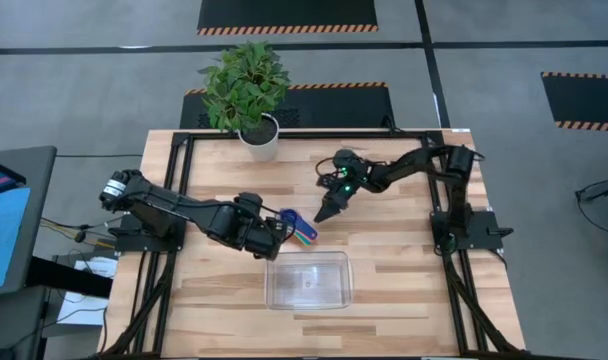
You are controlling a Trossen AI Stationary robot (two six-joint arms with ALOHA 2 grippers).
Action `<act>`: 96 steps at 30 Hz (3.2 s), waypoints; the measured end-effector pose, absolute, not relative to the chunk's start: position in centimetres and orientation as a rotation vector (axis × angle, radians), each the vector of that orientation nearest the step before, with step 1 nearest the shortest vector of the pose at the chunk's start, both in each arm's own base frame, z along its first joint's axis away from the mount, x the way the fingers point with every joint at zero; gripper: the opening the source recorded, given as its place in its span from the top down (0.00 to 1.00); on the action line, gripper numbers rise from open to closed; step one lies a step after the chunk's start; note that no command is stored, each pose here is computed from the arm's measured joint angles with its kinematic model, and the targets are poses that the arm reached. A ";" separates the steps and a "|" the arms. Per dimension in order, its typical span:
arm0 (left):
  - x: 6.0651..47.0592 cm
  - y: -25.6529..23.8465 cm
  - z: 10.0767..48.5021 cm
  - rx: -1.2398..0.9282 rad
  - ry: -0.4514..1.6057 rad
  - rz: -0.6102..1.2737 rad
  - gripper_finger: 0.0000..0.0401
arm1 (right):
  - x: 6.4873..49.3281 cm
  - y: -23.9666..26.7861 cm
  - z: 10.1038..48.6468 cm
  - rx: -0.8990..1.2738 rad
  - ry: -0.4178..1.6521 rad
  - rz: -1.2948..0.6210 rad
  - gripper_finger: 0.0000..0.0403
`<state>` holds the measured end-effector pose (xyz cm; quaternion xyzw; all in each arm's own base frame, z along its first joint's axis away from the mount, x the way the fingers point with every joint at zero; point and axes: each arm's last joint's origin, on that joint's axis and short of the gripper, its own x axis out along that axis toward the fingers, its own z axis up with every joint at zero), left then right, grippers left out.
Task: Nest measuring cups in basket
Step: Put the colored stacked measuring cups into the transparent bin
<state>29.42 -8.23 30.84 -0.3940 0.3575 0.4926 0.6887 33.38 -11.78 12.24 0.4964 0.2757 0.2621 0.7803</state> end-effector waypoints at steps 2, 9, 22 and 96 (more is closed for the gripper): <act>29.3 -8.5 30.8 -0.877 0.803 1.094 0.42 | 33.9 -12.1 12.2 1.092 0.592 0.536 0.39; 28.9 -9.6 30.8 -0.867 0.808 1.077 0.42 | 33.3 -12.6 11.4 1.101 0.601 0.477 0.38; 28.8 -10.0 30.9 -0.845 0.784 1.071 0.42 | 33.9 -10.5 10.7 1.038 0.635 0.397 0.38; 28.5 -10.2 30.8 -0.742 0.927 0.986 0.42 | 40.1 -3.8 10.6 0.943 0.542 0.341 0.85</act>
